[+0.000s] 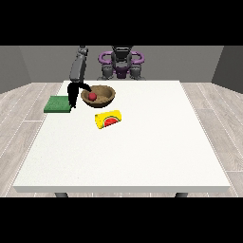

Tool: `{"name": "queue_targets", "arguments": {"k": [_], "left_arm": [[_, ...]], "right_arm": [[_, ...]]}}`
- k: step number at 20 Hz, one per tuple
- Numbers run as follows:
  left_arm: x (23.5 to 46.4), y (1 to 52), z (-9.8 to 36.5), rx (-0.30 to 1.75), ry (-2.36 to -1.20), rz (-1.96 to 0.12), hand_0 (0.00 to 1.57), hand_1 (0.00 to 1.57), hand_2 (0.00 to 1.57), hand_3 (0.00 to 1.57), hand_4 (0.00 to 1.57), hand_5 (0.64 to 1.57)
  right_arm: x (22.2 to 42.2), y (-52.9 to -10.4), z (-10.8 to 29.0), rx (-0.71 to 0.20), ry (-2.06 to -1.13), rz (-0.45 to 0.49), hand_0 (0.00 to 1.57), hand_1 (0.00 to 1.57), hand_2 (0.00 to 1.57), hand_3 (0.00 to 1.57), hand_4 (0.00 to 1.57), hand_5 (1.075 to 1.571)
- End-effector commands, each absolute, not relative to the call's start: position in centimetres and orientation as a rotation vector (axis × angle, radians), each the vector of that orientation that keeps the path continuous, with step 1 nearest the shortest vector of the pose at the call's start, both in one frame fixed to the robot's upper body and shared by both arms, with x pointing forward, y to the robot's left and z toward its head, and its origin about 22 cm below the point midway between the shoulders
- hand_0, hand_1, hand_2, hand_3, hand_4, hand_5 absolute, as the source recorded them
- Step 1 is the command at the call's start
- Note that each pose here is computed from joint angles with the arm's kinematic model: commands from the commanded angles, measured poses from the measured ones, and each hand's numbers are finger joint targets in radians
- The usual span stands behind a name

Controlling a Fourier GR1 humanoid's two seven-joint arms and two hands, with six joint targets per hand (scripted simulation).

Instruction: Pick the cup and pour the ball into the bowl, then pick the bowl and place it on the pad

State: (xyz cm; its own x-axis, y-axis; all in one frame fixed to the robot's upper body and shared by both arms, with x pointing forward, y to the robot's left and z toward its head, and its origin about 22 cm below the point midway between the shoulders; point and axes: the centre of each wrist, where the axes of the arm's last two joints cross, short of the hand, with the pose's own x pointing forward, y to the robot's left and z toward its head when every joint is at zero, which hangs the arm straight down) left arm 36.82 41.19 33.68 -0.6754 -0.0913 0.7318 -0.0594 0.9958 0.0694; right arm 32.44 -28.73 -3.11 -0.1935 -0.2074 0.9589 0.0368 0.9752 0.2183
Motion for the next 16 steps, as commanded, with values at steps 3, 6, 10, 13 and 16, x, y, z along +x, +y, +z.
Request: {"name": "queue_targets", "arguments": {"k": [3,6,10,13,16], "left_arm": [[36.5,40.9,34.9,0.09,-2.343,-0.066,0.0,0.0,0.0,0.0,0.0,1.53],[36.1,40.6,36.8,0.067,-2.348,-0.077,0.0,0.0,0.0,0.0,0.0,1.539],[36.1,42.1,36.2,0.06,-2.338,-0.069,0.0,0.0,0.0,0.0,0.0,1.533],[37.3,40.2,34.3,0.051,-2.305,-0.091,0.0,0.0,0.0,0.0,0.0,1.54],[36.0,39.8,37.3,0.041,-2.366,-0.111,0.0,0.0,0.0,0.0,0.0,1.533]], "right_arm": [[33.1,-27.4,-4.1,0.121,-1.72,-0.25,0.0,0.0,0.0,0.0,0.29,1.566],[33.7,-26.0,-3.4,0.119,-1.7,-0.25,0.0,0.0,0.0,0.0,0.39,1.57],[33.7,-22.4,-3.0,0.082,-1.665,-0.212,0.0,0.0,0.0,0.0,0.44,1.57],[33.9,-21.6,-3.4,0.04,-1.615,-0.241,0.0,0.0,0.0,0.0,0.42,1.57],[32.8,-23.5,-5.8,-0.02,-1.518,-0.311,0.0,0.0,0.0,0.0,0.49,1.553]]}}
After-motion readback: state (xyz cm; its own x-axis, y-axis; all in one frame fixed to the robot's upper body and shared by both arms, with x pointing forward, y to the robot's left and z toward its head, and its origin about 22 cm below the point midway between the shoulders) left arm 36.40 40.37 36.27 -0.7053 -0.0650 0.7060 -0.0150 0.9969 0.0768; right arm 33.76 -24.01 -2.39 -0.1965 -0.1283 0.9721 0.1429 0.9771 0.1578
